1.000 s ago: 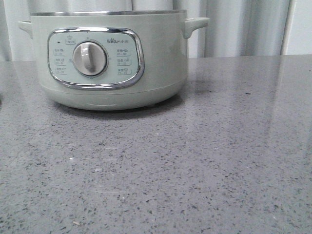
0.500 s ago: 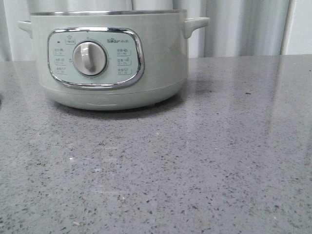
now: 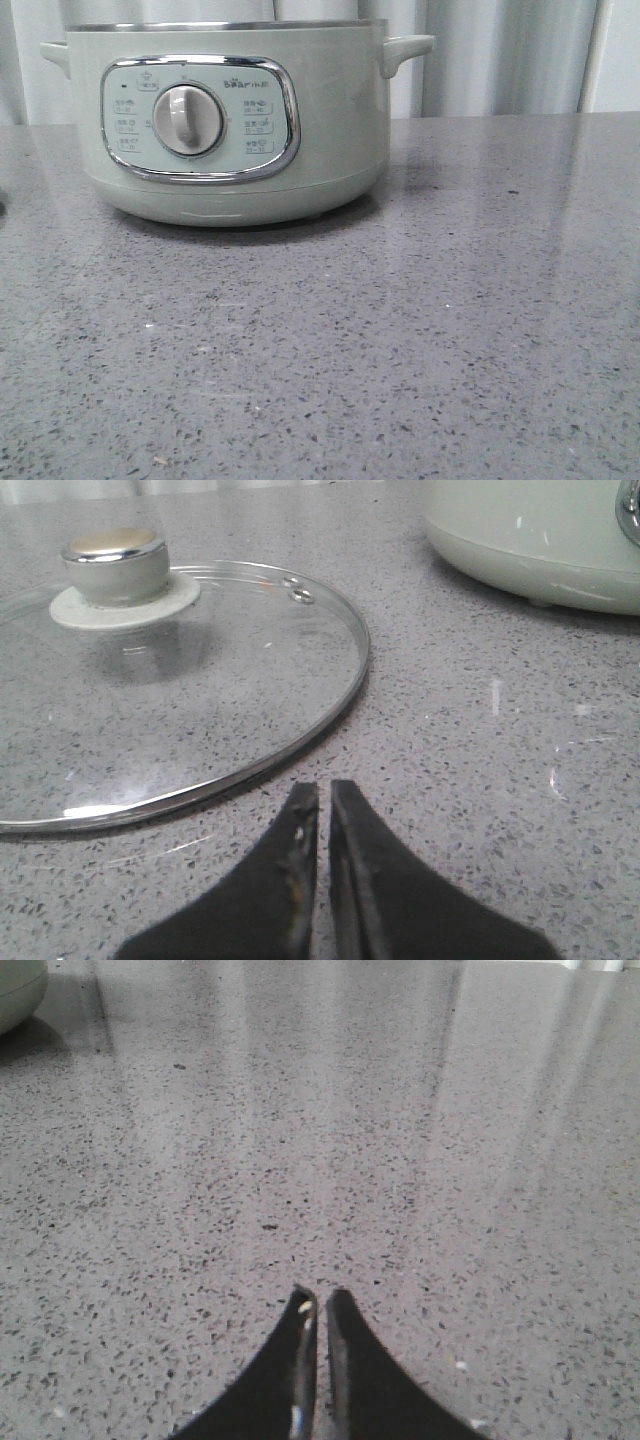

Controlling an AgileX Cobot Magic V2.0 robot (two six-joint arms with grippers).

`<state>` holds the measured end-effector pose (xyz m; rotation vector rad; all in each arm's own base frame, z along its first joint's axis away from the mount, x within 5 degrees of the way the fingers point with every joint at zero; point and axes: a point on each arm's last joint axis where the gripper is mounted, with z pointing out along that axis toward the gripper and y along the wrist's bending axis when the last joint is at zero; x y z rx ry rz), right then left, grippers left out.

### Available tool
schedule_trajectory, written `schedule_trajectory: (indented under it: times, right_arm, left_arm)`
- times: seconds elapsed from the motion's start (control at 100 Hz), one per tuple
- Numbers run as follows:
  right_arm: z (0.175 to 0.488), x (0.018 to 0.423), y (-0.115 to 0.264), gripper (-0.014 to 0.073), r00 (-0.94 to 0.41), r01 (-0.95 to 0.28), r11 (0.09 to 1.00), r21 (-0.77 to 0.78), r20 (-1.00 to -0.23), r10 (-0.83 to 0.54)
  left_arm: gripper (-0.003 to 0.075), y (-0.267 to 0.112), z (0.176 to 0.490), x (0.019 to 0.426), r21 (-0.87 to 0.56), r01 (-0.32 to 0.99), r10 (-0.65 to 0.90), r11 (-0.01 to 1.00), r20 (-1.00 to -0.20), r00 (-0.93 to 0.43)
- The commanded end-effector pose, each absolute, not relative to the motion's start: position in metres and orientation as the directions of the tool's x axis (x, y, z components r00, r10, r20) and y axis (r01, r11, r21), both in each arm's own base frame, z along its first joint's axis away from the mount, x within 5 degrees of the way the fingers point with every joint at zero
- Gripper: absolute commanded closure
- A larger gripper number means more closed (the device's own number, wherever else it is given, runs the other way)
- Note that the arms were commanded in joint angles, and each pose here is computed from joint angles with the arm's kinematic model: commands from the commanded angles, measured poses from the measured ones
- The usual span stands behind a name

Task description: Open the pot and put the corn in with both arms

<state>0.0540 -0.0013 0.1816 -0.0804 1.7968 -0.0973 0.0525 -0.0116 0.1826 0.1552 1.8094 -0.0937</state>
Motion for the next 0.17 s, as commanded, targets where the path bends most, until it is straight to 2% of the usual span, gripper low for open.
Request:
schedule_trajectory:
  times: [0.0,0.16]
  right_arm:
    - [0.1780,0.0534,-0.0015,0.0641,-0.207,0.006,0.994,-0.110,-0.973,-0.106]
    - [0.1780,0.0534,-0.0015,0.0641,-0.207,0.006,0.994,-0.110,-0.973,-0.106]
  left_arm:
    - [0.0741,-0.0115,0.1839,0.0511,0.008,0.155,0.038,0.988,-0.981,-0.192]
    - [0.0741,-0.0115,0.1839,0.0511,0.008,0.155,0.038,0.988,-0.981,-0.192]
